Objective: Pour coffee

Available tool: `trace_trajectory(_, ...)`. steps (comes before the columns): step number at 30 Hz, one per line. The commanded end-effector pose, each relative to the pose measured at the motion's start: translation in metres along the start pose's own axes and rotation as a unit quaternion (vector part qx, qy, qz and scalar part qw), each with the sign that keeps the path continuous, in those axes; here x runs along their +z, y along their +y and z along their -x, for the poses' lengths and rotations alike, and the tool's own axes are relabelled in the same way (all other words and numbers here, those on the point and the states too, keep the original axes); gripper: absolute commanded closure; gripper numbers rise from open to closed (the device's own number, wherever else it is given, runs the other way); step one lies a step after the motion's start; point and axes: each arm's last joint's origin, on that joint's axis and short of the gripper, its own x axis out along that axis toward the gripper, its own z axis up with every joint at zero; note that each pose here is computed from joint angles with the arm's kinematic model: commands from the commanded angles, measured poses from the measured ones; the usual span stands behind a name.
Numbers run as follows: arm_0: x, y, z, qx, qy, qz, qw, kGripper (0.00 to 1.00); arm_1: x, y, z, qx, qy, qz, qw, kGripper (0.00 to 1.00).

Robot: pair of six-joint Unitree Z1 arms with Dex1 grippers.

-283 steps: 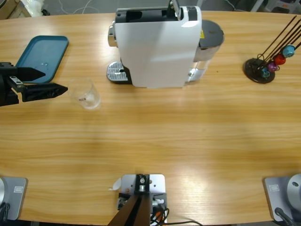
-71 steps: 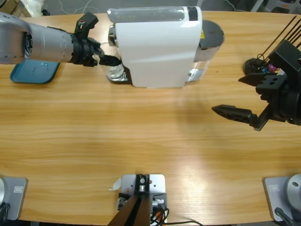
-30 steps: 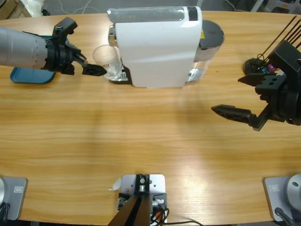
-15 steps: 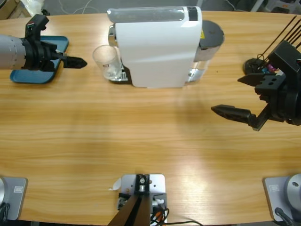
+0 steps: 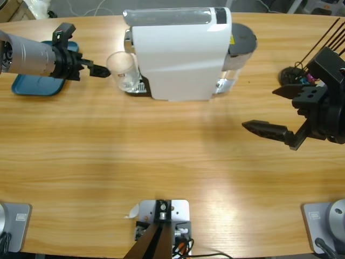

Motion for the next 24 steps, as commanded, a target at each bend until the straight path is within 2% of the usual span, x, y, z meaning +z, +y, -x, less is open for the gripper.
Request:
trace_trajectory(1,0.008,-0.005,-0.024,-0.003,0.015,0.006,1.000,0.004,-0.008,-0.001,-0.007,0.000,0.016,-0.007,1.000,0.000)
trace_trajectory(16,0.012,-0.012,-0.021,-0.011,0.013,0.000,1.000,0.004,-0.009,-0.001,-0.006,0.000,0.016,-0.007,1.000,0.000)
trace_trajectory(20,0.010,-0.002,0.009,0.002,0.008,0.011,1.000,0.004,-0.009,-0.001,-0.006,0.000,0.016,-0.007,1.000,0.000)
trace_trajectory(24,0.008,0.001,0.067,0.001,-0.023,0.009,1.000,0.004,-0.009,-0.001,-0.006,0.000,0.017,-0.006,1.000,0.000)
